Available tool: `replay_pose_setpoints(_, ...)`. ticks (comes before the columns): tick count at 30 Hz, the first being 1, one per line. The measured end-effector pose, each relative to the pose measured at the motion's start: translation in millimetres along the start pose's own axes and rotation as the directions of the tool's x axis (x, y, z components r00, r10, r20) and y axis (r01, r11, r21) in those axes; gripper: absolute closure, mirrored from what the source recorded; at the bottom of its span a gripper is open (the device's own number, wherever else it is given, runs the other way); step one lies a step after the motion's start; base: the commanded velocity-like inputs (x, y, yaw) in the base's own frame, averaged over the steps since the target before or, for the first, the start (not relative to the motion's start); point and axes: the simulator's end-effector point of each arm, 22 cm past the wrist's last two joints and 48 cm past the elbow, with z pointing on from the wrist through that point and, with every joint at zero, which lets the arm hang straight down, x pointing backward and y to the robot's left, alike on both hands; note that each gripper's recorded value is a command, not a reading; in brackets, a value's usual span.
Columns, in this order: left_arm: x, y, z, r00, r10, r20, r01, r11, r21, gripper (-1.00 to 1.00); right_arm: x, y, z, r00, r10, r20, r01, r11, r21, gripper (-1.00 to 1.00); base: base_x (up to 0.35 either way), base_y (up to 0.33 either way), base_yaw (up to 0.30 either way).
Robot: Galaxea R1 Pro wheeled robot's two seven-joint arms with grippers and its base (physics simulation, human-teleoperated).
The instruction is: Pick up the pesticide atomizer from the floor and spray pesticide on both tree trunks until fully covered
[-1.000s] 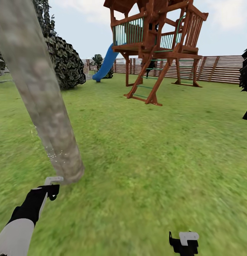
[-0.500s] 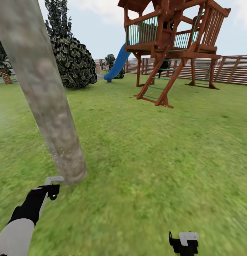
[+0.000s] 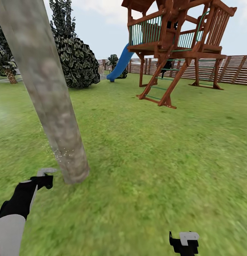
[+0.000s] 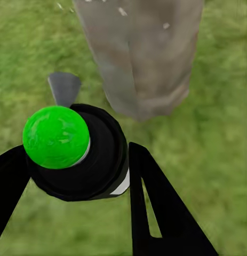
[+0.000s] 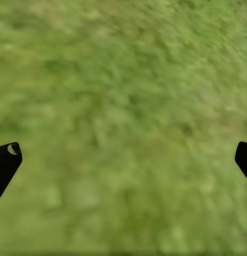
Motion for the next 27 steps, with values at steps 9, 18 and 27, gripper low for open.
replay_pose_setpoints(9, -42.2, -2.1, -1.5, 0.999, -0.013, 0.048, 0.012, 1.0, 0.019, 1.0, -0.5, -0.5, 0.2, 1.0, 0.0, 0.001, 0.0, 1.0, 0.001, -1.0, 0.0, 0.0, 0.163)
replay_pose_setpoints(18, -82.6, -61.6, -4.3, 0.998, -0.008, 0.061, 0.0, 0.992, 0.124, 1.0, -0.5, -0.7, 0.2, 1.0, 0.001, 0.001, -0.001, 1.0, 0.002, -1.0, 0.0, 0.0, 0.007)
replay_pose_setpoints(27, -94.2, -43.1, -7.6, 0.998, -0.01, 0.064, 0.001, 0.991, 0.136, 1.0, -0.3, -1.6, 0.4, 1.0, -0.001, 0.001, 0.001, 1.0, 0.002, -1.0, 0.0, 0.0, 0.0)
